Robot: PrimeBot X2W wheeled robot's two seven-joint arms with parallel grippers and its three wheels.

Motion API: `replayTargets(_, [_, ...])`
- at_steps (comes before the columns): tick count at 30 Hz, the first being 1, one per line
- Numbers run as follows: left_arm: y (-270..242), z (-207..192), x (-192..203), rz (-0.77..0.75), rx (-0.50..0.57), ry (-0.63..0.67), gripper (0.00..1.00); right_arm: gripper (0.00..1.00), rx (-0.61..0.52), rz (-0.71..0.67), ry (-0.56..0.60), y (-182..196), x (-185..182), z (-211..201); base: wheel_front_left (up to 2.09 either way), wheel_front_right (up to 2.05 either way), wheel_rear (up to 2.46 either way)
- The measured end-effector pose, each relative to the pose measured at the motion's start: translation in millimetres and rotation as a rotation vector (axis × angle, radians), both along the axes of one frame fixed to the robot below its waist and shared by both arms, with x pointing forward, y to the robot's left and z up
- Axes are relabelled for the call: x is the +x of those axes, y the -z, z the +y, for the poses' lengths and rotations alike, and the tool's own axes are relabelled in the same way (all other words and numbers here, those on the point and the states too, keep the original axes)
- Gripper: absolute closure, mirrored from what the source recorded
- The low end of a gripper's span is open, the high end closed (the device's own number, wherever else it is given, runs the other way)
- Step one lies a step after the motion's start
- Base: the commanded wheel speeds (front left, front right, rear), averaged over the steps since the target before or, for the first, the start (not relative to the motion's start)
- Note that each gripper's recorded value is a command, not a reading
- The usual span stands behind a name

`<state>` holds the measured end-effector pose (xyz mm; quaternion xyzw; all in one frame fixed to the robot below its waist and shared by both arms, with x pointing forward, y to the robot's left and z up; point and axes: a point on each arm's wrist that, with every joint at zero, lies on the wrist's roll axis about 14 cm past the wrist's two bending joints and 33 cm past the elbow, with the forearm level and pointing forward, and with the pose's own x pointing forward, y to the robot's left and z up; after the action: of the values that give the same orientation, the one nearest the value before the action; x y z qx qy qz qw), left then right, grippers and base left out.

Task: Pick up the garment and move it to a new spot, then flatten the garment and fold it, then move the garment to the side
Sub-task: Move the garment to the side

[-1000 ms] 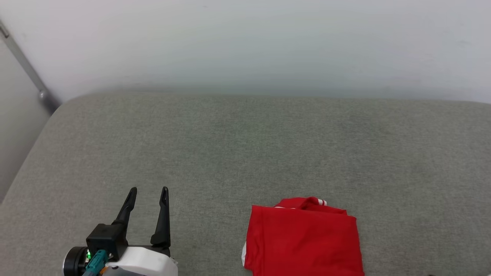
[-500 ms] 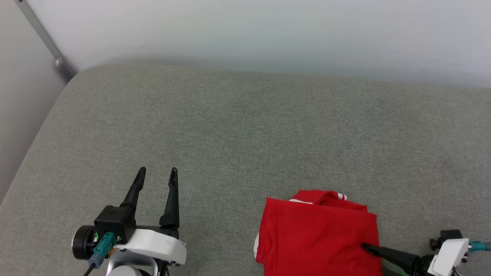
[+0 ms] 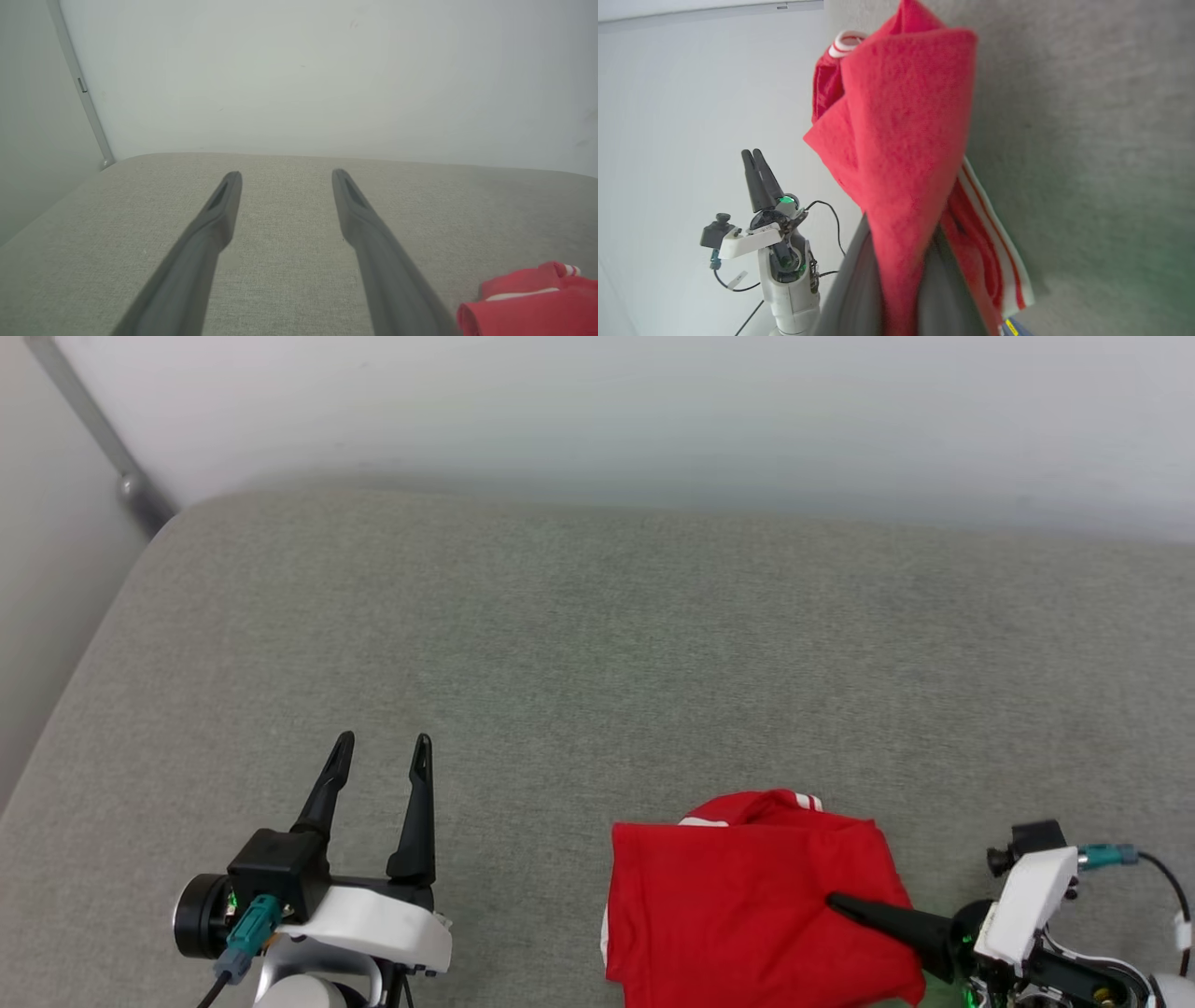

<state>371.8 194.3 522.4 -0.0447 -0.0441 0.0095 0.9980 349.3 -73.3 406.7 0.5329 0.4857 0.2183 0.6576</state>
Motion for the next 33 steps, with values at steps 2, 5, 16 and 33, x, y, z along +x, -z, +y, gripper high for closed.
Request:
replayTargets(2, [-1,-4,1,-0.005,-0.001,0.013,0.00,1.00,-0.077,-0.040,-0.006,-1,1,-7,0.00,0.00,0.00])
replayTargets(5, [-3,-12,6,-0.013,-0.001,0.041,0.00,1.00,-0.203,-0.115,0.001,-4,6,-22,0.00,0.00,0.00])
replayTargets(16, [-13,-77,53,-0.074,0.026,0.246,0.00,1.00,-0.768,-0.261,0.059,-4,27,-134,0.00,0.00,0.00])
replayTargets(33, [19,-218,146,-0.122,0.004,0.684,0.00,1.00,-1.406,-0.085,0.306,5,45,-357,0.00,0.00,0.00])
